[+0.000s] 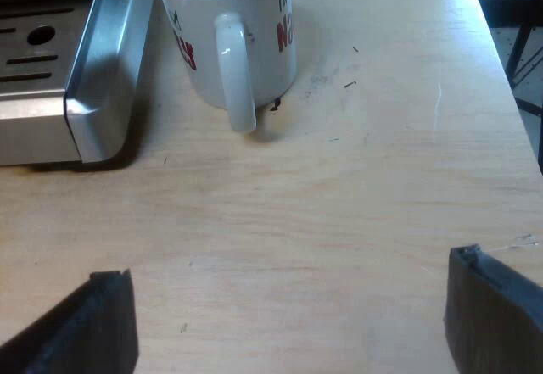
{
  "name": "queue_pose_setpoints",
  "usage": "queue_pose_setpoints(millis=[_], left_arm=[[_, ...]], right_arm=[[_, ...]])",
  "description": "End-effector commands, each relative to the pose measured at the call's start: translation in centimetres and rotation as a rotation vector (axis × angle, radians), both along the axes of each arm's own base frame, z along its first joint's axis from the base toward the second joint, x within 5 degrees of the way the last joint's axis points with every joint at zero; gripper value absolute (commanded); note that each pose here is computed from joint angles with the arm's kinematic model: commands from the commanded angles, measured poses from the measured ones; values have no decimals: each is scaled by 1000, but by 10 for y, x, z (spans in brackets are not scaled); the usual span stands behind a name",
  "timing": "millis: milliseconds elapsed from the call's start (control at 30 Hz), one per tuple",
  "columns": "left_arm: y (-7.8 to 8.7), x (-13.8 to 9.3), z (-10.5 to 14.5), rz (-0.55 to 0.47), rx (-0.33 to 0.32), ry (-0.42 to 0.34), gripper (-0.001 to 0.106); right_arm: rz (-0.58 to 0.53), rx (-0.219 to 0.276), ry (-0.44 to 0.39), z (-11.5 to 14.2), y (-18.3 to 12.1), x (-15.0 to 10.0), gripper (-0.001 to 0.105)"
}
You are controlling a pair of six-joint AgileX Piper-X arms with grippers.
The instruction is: Place mug into machine
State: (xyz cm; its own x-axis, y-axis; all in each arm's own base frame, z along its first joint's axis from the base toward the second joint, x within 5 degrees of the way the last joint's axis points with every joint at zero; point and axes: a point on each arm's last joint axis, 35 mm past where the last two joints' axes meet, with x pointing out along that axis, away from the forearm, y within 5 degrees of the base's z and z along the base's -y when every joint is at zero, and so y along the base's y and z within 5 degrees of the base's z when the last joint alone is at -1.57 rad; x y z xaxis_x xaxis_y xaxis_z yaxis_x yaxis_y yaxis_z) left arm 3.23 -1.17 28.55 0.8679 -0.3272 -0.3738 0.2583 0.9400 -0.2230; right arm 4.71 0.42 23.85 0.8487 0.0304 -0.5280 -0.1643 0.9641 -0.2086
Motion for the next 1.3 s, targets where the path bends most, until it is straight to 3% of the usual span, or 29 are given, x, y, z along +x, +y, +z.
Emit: queue_pose_setpoints(millis=[33, 833, 933, 1100, 1167, 1300], left_arm=[[0, 2, 1, -2, -4, -4, 79], [0, 2, 1, -4, -5, -6, 79], [0, 2, 1, -7, -6, -6, 79], [-1, 2, 1, -2, -28, 2, 79], [-1, 2, 2, 2, -70, 13, 79], [-3, 1, 2, -46, -82, 17, 79]], right_arm=[[-2, -1, -13, 2, 0, 1, 77], [12, 8, -11, 2, 1, 1, 77], [4, 30, -12, 3, 1, 1, 77], [8, 32, -11, 3, 1, 1, 77], [18, 38, -10, 3, 1, 1, 77], [37, 51, -17, 6, 2, 0, 77]])
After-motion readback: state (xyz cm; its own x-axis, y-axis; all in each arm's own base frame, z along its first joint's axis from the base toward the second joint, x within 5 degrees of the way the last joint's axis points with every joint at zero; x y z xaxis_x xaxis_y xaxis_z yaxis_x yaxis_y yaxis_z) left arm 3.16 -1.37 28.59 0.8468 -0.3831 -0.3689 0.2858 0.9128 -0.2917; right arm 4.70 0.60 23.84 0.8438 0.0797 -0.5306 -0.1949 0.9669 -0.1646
